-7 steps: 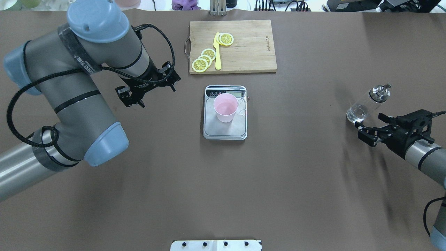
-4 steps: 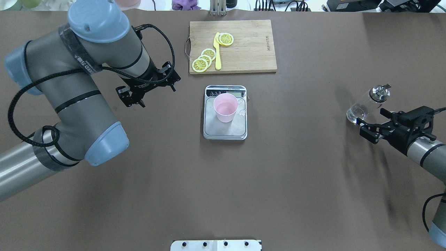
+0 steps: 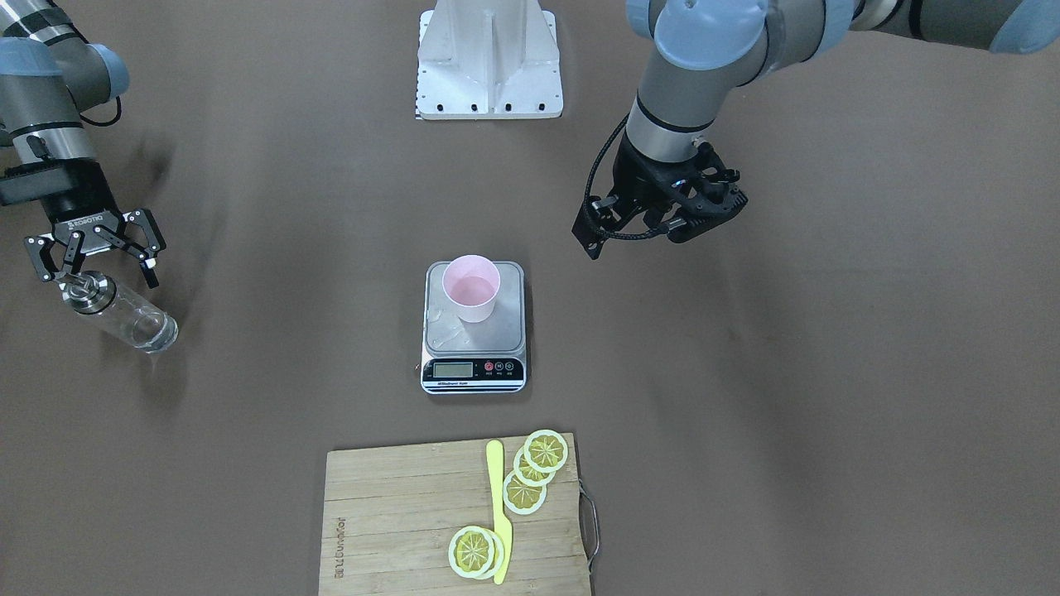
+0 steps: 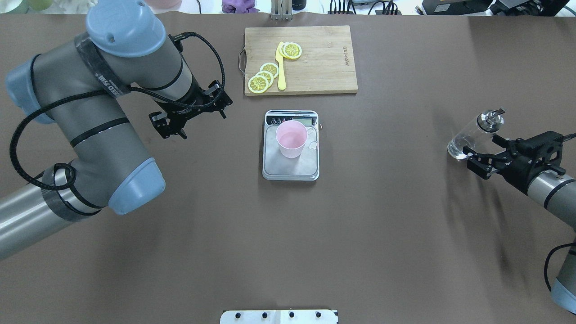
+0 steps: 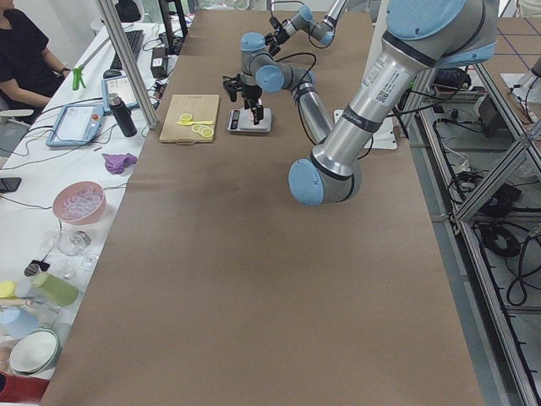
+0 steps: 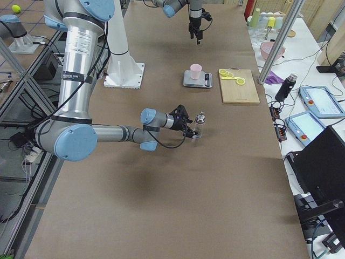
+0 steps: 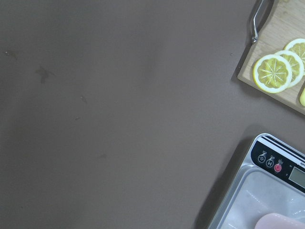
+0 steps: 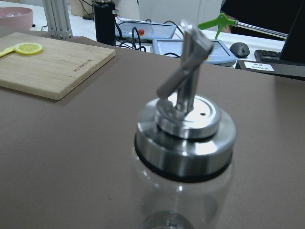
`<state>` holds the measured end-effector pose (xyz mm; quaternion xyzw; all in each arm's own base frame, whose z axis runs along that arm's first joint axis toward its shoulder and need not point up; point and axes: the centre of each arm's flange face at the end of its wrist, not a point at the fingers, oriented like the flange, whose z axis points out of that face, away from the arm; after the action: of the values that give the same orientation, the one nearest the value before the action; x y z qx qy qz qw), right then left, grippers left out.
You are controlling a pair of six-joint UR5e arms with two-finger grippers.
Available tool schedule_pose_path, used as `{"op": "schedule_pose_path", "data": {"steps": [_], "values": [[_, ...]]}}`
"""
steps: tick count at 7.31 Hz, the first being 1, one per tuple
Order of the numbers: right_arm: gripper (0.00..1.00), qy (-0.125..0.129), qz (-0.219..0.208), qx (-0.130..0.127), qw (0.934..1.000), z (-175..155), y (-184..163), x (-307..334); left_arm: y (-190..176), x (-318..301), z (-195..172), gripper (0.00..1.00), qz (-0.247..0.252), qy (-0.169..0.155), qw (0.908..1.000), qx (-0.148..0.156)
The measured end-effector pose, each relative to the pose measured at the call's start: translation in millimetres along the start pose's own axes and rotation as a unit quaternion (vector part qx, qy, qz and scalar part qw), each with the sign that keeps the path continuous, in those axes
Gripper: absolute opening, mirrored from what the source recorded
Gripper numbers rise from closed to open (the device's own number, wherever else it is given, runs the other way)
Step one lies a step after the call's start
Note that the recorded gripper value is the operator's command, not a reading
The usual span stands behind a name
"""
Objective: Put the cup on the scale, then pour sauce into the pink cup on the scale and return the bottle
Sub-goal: 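Lift the sauce bottle with the right gripper and carry it toward the scale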
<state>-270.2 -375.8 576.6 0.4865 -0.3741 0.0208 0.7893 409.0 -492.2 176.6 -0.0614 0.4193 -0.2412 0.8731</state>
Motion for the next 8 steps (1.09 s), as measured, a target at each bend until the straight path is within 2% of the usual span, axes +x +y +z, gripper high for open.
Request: {"op": "schedule_pose_path", "data": {"steps": [2, 4, 5, 7, 8], "values": [[0.86, 0.006, 0.002, 0.006, 1.0000, 10, -4, 2, 0, 0, 0, 0.99, 0.000, 0.000, 1.0000, 0.000], [0.92, 0.011, 0.003, 0.009, 0.9999, 16, -8, 5, 0, 0, 1, 0.99, 0.000, 0.000, 1.0000, 0.000], [0.98, 0.011, 0.004, 0.010, 0.9999, 19, -10, 4, 0, 0, 1, 0.99, 0.000, 0.000, 1.0000, 0.000], [0.98, 0.012, -0.001, 0.015, 0.9998, 27, -17, 2, 0, 0, 1, 0.99, 0.000, 0.000, 1.0000, 0.000], [0.92, 0.012, -0.003, 0.017, 0.9998, 31, -18, 2, 0, 0, 1, 0.99, 0.000, 0.000, 1.0000, 0.000]]}}
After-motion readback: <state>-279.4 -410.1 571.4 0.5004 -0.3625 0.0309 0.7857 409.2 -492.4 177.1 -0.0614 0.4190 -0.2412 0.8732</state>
